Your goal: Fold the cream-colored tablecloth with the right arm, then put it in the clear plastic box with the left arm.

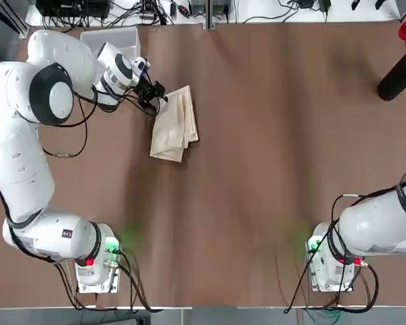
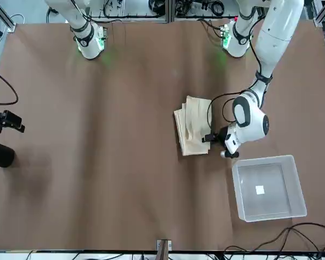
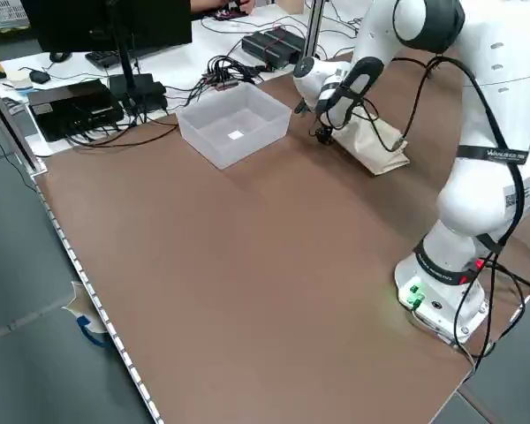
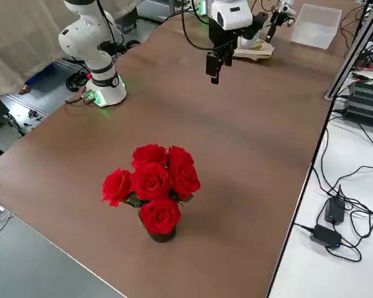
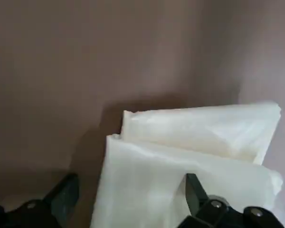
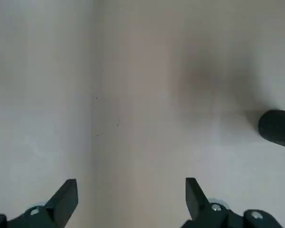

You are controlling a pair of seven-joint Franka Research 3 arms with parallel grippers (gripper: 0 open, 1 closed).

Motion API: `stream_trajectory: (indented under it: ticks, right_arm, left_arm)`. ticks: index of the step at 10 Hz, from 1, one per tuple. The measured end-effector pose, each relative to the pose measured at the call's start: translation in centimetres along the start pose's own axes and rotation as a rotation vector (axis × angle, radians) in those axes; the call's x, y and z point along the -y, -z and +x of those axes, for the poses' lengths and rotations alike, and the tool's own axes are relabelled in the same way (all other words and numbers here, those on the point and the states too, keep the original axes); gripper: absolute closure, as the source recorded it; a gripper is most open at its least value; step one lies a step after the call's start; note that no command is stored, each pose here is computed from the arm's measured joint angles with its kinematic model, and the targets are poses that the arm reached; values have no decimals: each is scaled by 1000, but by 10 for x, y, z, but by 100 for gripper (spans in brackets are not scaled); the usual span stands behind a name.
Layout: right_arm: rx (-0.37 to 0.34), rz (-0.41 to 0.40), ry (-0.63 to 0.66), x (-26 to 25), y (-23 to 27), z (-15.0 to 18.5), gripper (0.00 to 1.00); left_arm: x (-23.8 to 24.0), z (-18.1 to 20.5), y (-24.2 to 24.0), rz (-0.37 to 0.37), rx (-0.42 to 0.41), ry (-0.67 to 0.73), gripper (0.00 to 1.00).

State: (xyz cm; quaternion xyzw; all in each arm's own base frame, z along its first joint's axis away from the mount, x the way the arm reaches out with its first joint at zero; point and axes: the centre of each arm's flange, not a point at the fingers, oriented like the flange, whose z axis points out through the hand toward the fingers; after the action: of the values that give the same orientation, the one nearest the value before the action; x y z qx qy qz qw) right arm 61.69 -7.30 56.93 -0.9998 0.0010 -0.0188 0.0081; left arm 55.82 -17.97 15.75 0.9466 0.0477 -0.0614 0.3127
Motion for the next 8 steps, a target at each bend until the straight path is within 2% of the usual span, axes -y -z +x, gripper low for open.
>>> stream_trajectory:
  ticks: [4,8]
  right_arm:
    - [0,0,0,0,0,0,0]
    - [1,0,-5,0,0,0,0]
  left_arm:
    - [-24,11,-26,-33,-45,1,0]
    - [-31,16,-32,-49,-54,4,2]
